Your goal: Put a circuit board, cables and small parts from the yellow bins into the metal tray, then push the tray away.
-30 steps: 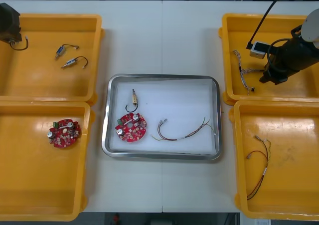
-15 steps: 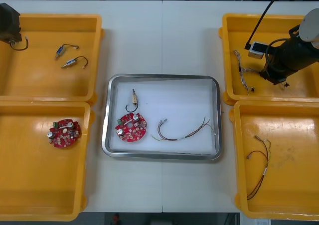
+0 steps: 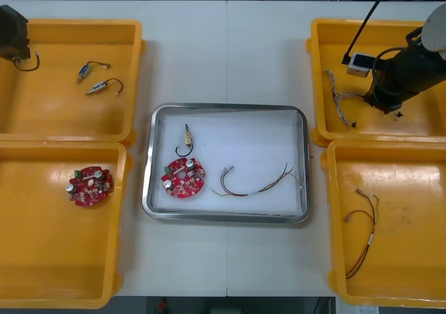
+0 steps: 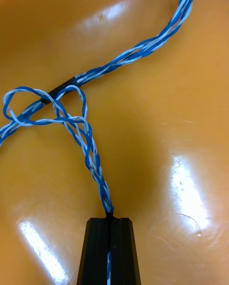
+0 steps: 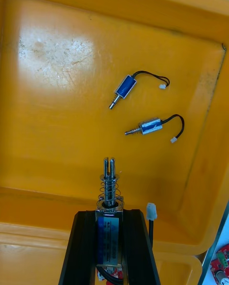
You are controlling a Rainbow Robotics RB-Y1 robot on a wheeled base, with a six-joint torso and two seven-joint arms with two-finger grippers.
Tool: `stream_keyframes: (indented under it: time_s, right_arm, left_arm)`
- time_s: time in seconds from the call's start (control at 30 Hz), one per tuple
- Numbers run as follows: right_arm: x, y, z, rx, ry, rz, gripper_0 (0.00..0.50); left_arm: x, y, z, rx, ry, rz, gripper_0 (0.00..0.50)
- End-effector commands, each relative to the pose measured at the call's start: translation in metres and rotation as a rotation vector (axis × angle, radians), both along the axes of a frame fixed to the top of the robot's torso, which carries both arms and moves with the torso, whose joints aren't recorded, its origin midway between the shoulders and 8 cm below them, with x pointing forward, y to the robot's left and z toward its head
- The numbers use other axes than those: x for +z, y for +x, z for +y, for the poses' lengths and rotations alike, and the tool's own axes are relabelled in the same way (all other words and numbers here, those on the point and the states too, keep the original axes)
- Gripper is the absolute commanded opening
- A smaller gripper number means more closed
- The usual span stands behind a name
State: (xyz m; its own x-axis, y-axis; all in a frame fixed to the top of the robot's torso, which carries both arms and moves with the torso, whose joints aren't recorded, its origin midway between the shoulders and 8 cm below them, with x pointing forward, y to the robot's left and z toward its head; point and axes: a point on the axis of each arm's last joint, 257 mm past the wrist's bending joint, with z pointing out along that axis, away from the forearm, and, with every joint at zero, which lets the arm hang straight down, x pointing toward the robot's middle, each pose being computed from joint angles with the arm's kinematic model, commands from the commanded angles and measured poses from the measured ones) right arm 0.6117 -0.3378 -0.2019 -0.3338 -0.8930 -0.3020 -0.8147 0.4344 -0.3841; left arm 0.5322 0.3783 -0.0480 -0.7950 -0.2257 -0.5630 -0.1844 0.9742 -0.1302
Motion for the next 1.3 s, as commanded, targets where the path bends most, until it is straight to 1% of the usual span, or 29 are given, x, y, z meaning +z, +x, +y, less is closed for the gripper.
stream_keyframes:
  time_s: [0.03, 0.13, 0.33, 0.53, 0.6, 0.73, 0.83, 1.0, 1.2, 1.3]
  right_arm:
    - [0.062, 0.010, -0.017, 0.016, -0.002, -0.090, 0.000]
    - [0.079, 0.006, -0.024, 0.014, 0.003, -0.096, 0.000]
    - [0.113, -0.011, -0.033, 0.021, 0.024, -0.080, 0.000]
    - [0.138, -0.028, -0.029, 0.040, 0.072, -0.058, 0.000]
    - [0.142, -0.033, -0.024, 0.052, 0.085, -0.050, 0.000]
    - [0.153, -0.043, 0.000, 0.106, 0.104, -0.035, 0.000]
    - [0.161, -0.049, 0.018, 0.097, 0.116, -0.023, 0.000]
    - [0.165, -0.062, 0.056, 0.086, 0.138, -0.001, 0.000]
    - [0.163, -0.077, 0.106, 0.087, 0.164, -0.006, 0.000]
    - [0.159, -0.088, 0.135, 0.092, 0.185, -0.006, 0.000]
  left_arm:
    - [0.024, -0.006, 0.020, -0.061, 0.089, -0.040, 0.000]
    - [0.024, -0.006, 0.020, -0.061, 0.089, -0.040, 0.000]
    - [0.024, -0.006, 0.020, -0.061, 0.089, -0.040, 0.000]
    - [0.024, -0.006, 0.020, -0.061, 0.089, -0.040, 0.000]
    - [0.024, -0.006, 0.020, -0.061, 0.089, -0.040, 0.000]
    - [0.024, -0.006, 0.020, -0.061, 0.089, -0.040, 0.000]
    - [0.024, -0.006, 0.020, -0.061, 0.089, -0.040, 0.000]
    - [0.024, -0.006, 0.020, -0.061, 0.089, -0.040, 0.000]
    - [0.024, -0.006, 0.020, -0.061, 0.089, -0.040, 0.000]
    - [0.024, -0.006, 0.020, -0.061, 0.089, -0.040, 0.000]
